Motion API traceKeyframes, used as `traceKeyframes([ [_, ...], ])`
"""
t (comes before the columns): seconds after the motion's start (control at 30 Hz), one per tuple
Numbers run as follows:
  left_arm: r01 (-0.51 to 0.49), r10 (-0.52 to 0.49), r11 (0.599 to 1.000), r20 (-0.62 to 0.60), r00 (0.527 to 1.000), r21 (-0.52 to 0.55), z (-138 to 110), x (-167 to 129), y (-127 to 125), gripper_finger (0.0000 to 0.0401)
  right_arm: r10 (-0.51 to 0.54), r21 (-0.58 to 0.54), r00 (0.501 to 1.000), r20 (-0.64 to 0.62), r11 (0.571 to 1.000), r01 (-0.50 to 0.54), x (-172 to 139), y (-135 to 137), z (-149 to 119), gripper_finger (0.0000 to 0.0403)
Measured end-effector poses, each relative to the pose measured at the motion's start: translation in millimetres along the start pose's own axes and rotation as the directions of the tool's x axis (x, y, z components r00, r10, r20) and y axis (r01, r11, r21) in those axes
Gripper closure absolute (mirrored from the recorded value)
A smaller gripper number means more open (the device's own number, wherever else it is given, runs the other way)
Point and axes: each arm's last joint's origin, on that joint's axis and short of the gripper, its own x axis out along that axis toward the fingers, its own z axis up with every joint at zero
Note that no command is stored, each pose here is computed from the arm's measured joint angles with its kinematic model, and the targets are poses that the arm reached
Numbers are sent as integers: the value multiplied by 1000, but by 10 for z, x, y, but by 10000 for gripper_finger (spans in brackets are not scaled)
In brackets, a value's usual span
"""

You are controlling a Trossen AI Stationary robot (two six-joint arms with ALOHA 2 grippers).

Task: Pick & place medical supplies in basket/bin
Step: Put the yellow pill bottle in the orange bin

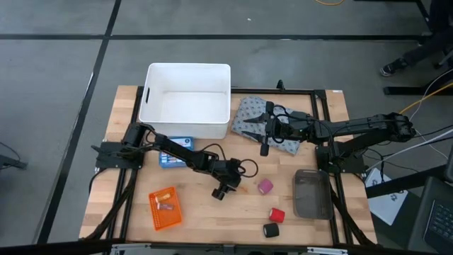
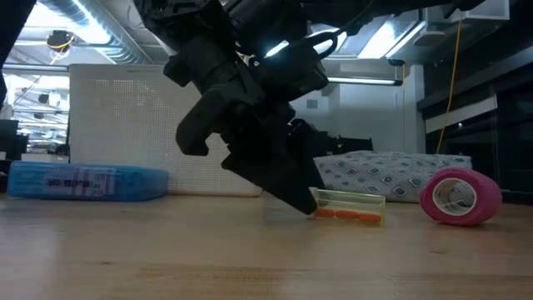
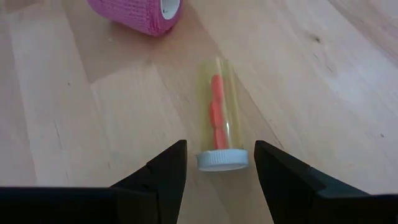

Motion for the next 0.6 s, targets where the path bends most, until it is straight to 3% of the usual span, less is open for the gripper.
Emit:
traceKeyframes([
  [0.37, 21, -21, 1000, 6, 1000, -12, -12, 26, -7, 218, -3, 1, 1000, 0, 1000, 3, -1, 0, 1, 225],
  [0.6, 25, -24, 1000, 15, 1000, -19, -11, 22, 18, 263, -2, 3, 1000, -1, 1000, 2, 0, 0, 0, 225],
])
